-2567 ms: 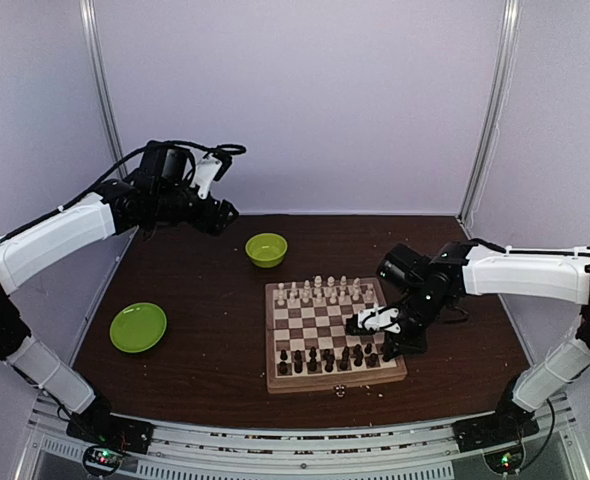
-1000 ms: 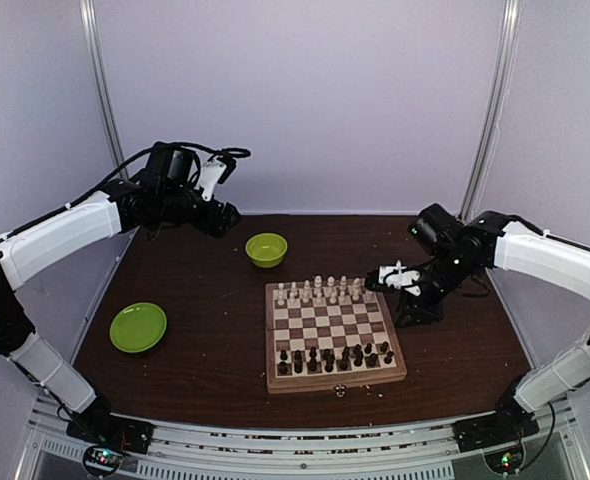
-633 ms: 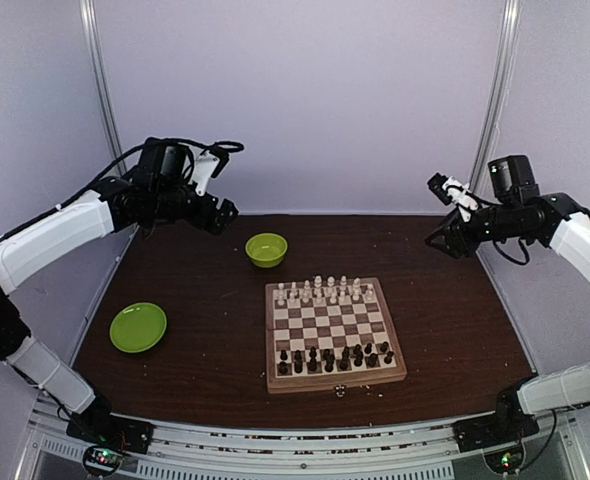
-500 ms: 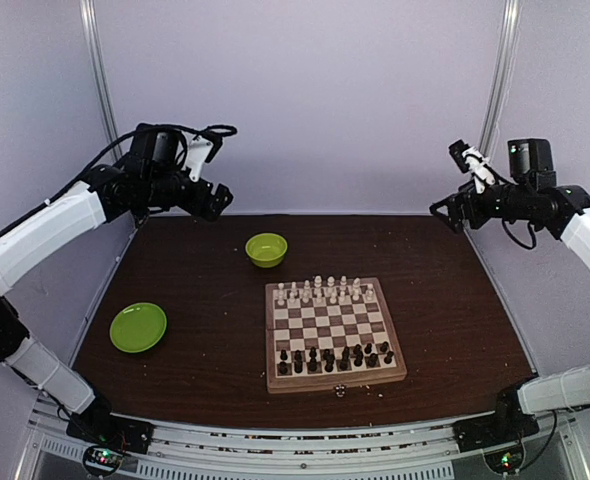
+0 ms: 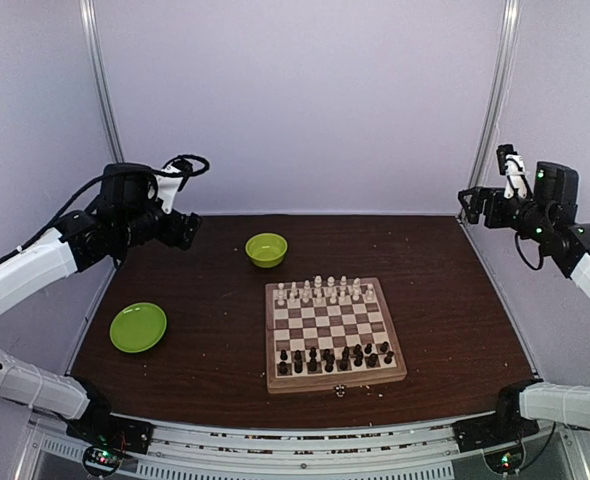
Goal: Set up the chess pieces on the board
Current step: Reset both arms
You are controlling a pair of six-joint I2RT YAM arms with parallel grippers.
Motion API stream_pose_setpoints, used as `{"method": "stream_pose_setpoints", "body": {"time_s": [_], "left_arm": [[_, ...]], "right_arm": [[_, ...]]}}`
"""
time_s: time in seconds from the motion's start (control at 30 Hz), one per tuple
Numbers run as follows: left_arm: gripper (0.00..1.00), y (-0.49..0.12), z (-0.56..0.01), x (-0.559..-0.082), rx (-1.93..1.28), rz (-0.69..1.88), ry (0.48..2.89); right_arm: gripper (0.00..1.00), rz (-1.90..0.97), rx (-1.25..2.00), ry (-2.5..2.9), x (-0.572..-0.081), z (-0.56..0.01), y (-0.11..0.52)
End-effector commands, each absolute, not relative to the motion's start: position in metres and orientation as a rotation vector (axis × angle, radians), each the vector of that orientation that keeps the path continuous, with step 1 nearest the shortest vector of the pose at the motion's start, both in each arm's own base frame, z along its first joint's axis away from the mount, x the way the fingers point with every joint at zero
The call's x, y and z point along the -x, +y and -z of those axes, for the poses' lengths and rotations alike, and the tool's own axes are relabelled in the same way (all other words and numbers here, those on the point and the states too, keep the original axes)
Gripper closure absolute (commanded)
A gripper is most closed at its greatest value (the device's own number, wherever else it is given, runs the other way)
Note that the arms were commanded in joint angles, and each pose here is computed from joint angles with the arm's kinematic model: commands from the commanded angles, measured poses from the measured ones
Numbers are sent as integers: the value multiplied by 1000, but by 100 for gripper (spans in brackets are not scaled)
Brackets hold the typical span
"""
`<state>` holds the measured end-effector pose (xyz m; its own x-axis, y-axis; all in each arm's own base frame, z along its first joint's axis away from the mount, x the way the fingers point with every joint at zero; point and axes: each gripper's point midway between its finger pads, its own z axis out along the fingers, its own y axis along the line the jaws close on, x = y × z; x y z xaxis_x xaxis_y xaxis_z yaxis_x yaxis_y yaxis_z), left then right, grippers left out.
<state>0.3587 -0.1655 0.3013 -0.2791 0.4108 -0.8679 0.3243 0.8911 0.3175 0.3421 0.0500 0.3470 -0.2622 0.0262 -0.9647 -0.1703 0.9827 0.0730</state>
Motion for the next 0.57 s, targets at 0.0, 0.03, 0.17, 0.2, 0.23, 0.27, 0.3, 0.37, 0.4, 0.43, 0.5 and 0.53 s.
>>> {"method": "stream_pose_setpoints", "body": {"time_s": [0.0,0.03,0.17,0.2,0.23,0.27,0.3,0.37,0.4,0.43,0.5,0.53], "left_arm": [[2,-164,-331,-367,-469,-85,1795],[2,-165,-332,-367,-467,-81,1790],[2,-164,-338,-363,-461,-57,1772],[2,-164,-339,-361,-458,-49,1766],[2,-165,-341,-360,-457,-38,1758],[2,-166,-342,-359,-460,-30,1752],[2,-166,-343,-358,-462,-27,1748],[2,-166,-343,-357,-465,-23,1746],[2,-166,-343,-357,-466,-25,1744],[2,-165,-342,-358,-466,-31,1745],[2,-167,-341,-357,-473,-26,1747],[2,-168,-341,-357,-482,-19,1748]], "right_arm": [[0,-255,63,1761,-344,-361,45],[1,-261,64,1755,-343,-365,44],[0,-253,64,1746,-341,-377,41],[0,-250,63,1746,-341,-378,41],[1,-246,61,1749,-342,-377,40],[0,-244,60,1751,-342,-376,39],[0,-241,56,1753,-342,-375,39],[0,-241,58,1753,-343,-373,39],[0,-242,61,1753,-343,-373,39],[1,-248,65,1756,-344,-372,40],[0,-268,80,1758,-342,-374,43],[1,-269,93,1756,-340,-374,45]]}}
